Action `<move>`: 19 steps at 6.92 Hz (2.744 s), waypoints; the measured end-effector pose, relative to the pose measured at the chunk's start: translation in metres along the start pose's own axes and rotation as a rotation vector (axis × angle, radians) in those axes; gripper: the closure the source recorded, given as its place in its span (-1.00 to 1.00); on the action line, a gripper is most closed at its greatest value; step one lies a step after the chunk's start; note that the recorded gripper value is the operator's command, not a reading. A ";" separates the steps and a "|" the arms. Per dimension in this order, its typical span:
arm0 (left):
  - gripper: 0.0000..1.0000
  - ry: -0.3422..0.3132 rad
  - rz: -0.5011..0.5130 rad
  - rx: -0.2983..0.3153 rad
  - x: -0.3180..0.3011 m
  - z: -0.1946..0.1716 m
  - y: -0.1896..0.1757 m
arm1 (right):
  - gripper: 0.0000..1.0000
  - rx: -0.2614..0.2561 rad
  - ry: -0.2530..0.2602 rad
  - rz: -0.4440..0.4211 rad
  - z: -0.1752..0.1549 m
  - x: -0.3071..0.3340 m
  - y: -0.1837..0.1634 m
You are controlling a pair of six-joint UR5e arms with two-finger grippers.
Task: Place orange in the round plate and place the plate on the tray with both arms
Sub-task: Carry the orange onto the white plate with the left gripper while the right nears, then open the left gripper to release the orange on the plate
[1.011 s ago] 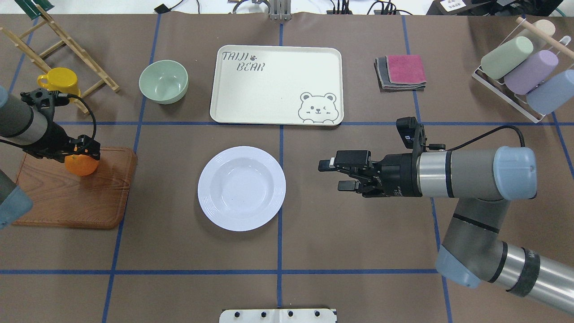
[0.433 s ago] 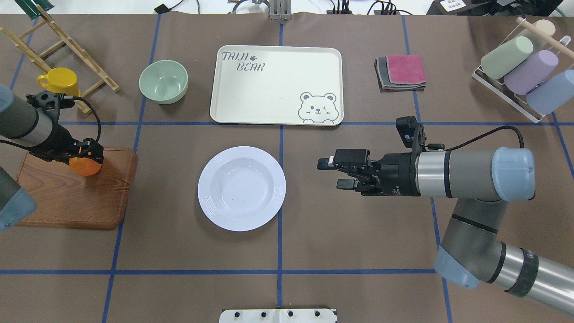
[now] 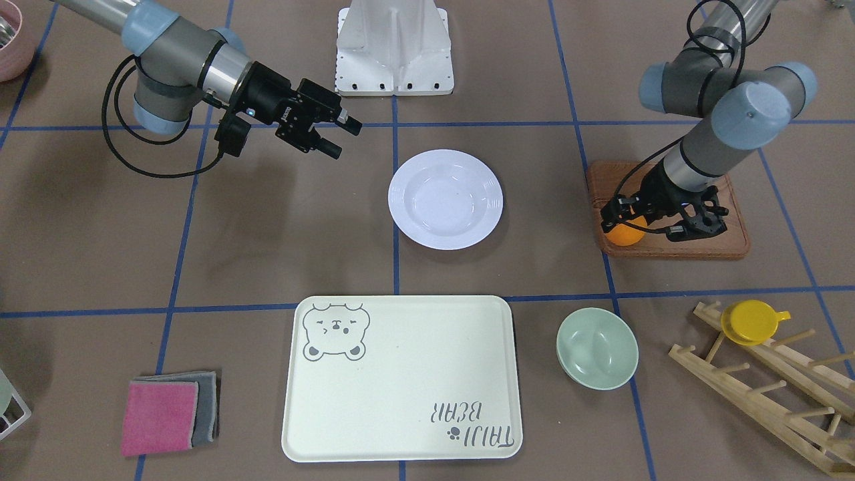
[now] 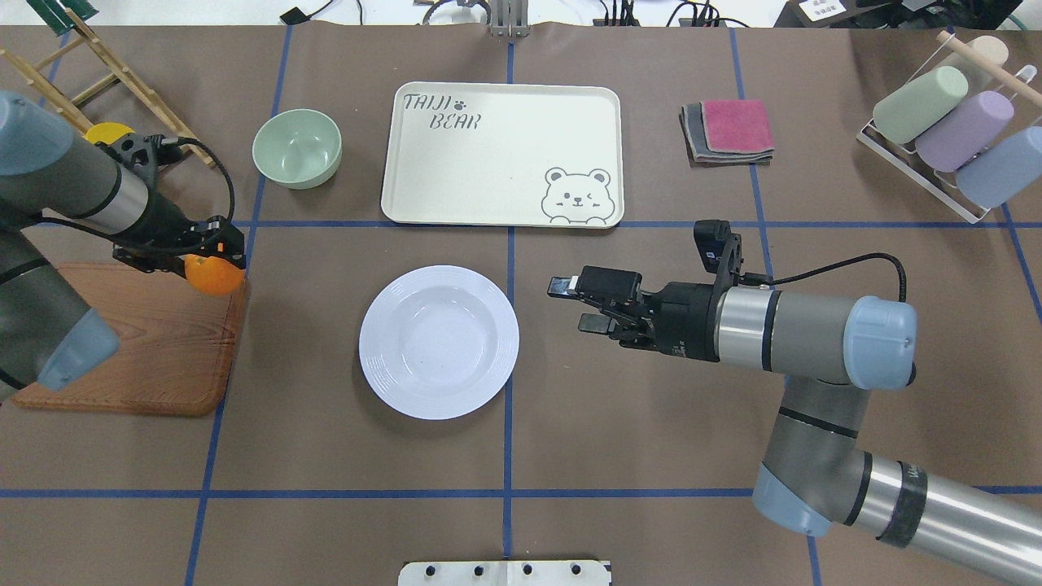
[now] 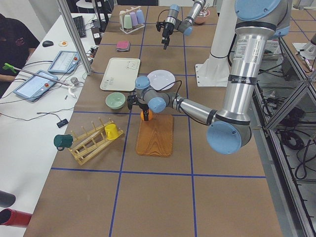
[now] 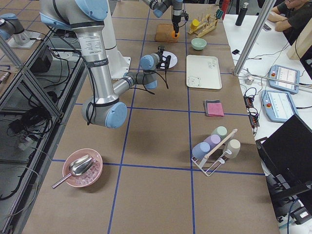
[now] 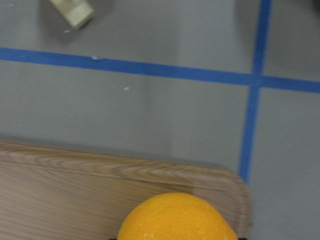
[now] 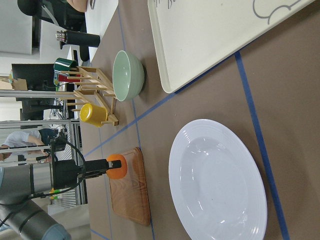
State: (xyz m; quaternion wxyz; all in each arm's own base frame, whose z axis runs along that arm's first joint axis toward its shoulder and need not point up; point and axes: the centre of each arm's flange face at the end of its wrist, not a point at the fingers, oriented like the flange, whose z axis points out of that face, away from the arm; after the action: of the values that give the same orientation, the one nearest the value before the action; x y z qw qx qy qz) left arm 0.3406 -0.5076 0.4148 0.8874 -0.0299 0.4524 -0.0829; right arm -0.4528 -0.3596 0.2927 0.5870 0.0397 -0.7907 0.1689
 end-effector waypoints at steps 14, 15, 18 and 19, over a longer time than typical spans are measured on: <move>-0.98 0.056 0.016 0.035 0.192 0.036 0.130 | -0.99 0.048 0.104 -0.051 0.086 0.059 0.057; -0.98 0.062 0.017 0.039 0.179 0.024 0.125 | -0.99 0.052 0.109 -0.052 0.088 0.062 0.059; -0.98 0.054 0.045 0.033 0.141 -0.006 0.100 | -0.99 0.054 0.118 -0.058 0.099 0.065 0.062; -0.98 0.051 0.049 0.032 0.136 -0.009 0.098 | -0.99 0.058 0.116 -0.059 0.107 0.063 0.062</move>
State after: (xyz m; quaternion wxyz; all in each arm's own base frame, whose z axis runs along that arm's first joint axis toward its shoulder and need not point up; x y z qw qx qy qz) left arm 0.4237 -0.4348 0.2887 0.8777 -0.0025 0.4742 -0.0689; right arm -0.5862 -0.3262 0.3116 0.6350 0.0700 -0.7488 0.1765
